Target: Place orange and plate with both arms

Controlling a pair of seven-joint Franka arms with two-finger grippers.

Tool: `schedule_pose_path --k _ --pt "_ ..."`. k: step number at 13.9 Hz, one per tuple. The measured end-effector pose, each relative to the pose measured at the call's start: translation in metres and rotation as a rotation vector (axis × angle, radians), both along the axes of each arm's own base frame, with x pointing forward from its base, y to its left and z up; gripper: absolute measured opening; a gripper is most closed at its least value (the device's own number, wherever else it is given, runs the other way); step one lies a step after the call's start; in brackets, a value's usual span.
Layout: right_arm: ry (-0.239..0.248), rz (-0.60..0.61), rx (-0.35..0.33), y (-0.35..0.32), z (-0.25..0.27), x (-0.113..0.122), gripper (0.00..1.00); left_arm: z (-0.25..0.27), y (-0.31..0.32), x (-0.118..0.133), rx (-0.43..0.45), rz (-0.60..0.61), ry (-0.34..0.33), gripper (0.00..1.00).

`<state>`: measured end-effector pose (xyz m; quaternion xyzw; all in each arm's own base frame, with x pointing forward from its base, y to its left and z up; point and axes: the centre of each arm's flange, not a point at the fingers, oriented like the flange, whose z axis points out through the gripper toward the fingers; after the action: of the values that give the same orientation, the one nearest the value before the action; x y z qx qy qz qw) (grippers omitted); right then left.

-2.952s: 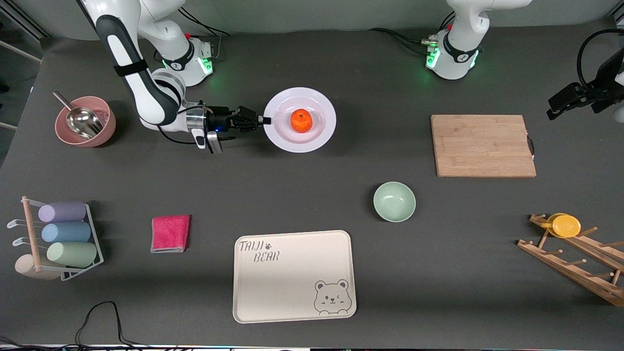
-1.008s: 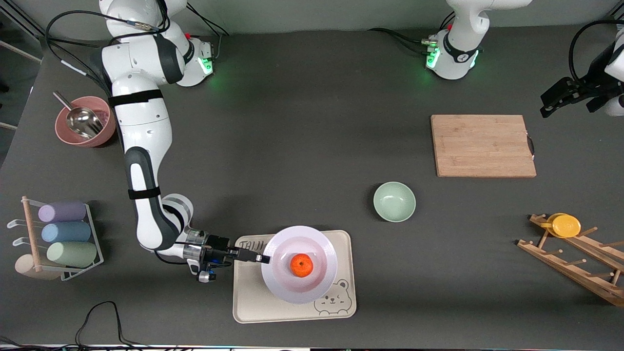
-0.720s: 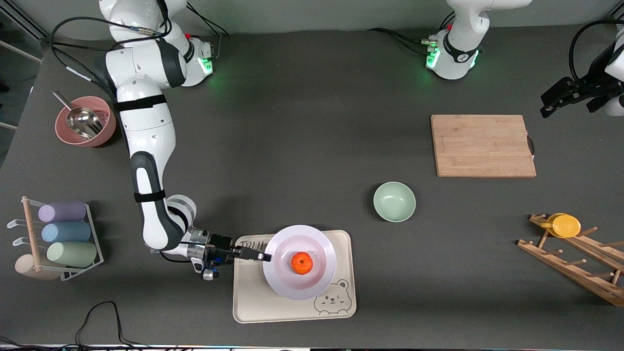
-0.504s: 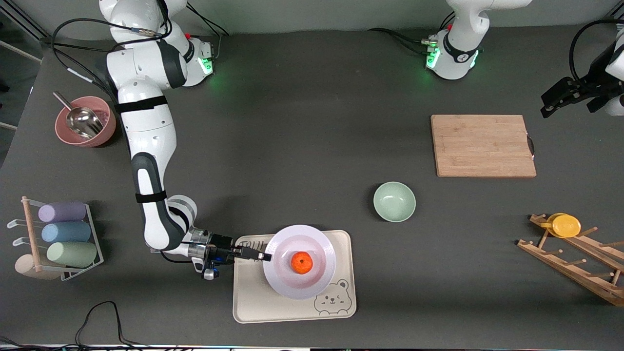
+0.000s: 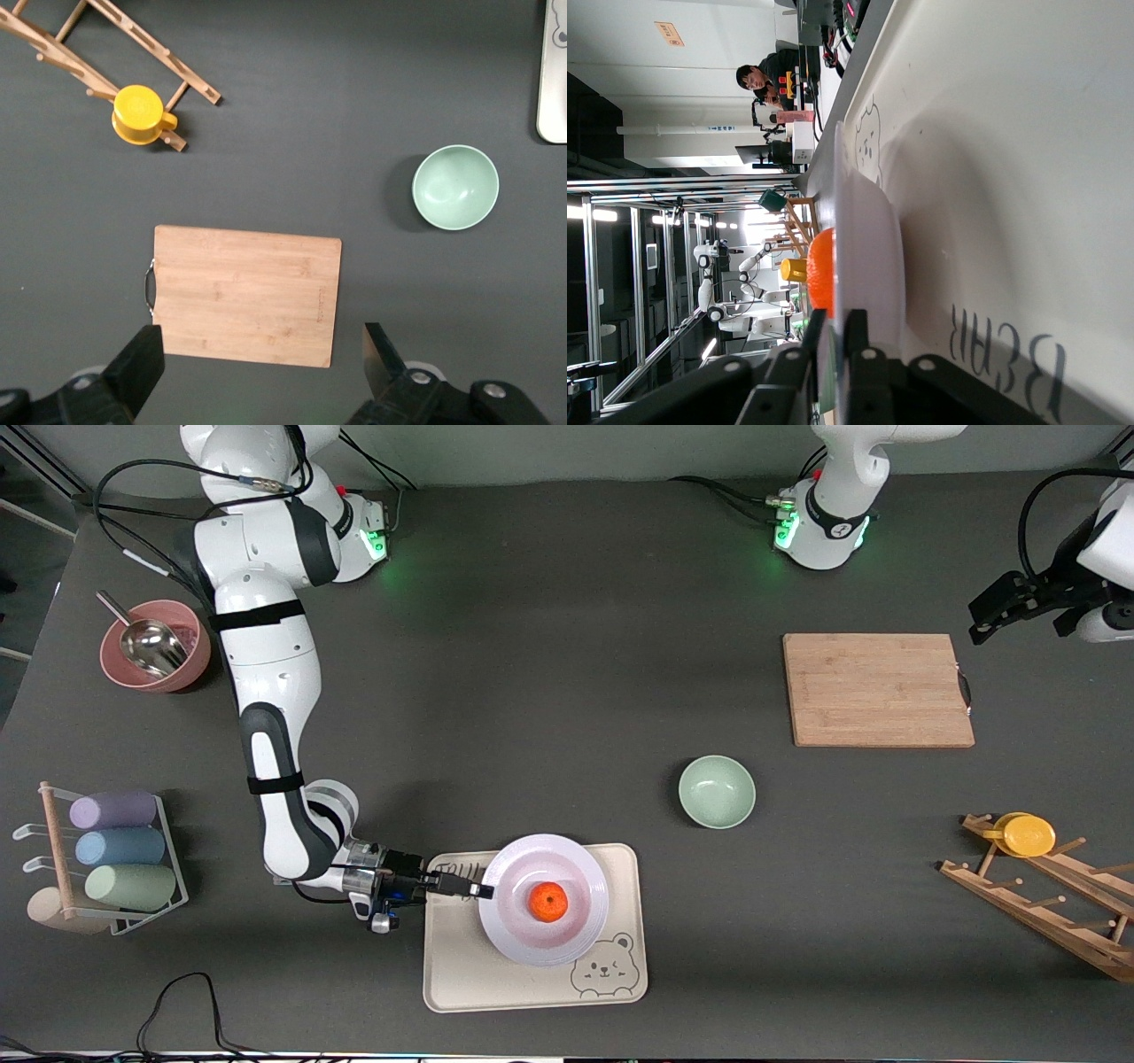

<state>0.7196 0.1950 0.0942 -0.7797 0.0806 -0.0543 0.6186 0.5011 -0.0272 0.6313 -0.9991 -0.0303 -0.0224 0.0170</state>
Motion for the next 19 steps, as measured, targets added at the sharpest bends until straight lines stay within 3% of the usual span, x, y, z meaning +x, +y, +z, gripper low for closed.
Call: schedule_pose_path --k 3,5,7,10,11,13,16,19 --pt "0.0 0.002 0.0 0.0 0.0 0.0 0.35 -0.002 -0.003 0.005 0.0 -0.006 -0.016 1.0" --pt "-0.003 0.011 -0.009 0.0 0.0 0.0 0.52 -0.001 -0.003 0.006 -0.001 -0.006 -0.022 1.0" --pt "-0.008 0.026 -0.022 0.001 0.001 0.0 0.58 0.0 -0.003 0.006 -0.001 -0.006 -0.024 1.0" --pt "-0.015 0.046 -0.043 0.001 0.002 0.0 0.87 -0.001 -0.003 0.005 -0.001 -0.006 -0.022 1.0" --pt "-0.017 0.059 -0.062 -0.001 0.002 0.001 0.88 -0.001 -0.003 0.005 -0.001 -0.005 -0.022 1.0" --pt "0.004 0.078 -0.093 -0.005 0.011 0.005 1.0 -0.001 -0.001 0.005 -0.004 -0.001 -0.02 1.0" --pt "0.063 0.093 -0.157 -0.015 0.044 0.017 1.0 -0.002 0.014 0.006 -0.029 0.031 -0.013 1.0" --pt "0.069 0.15 -0.284 -0.035 0.091 0.027 1.0 -0.002 0.03 0.007 -0.04 0.057 -0.013 1.0"
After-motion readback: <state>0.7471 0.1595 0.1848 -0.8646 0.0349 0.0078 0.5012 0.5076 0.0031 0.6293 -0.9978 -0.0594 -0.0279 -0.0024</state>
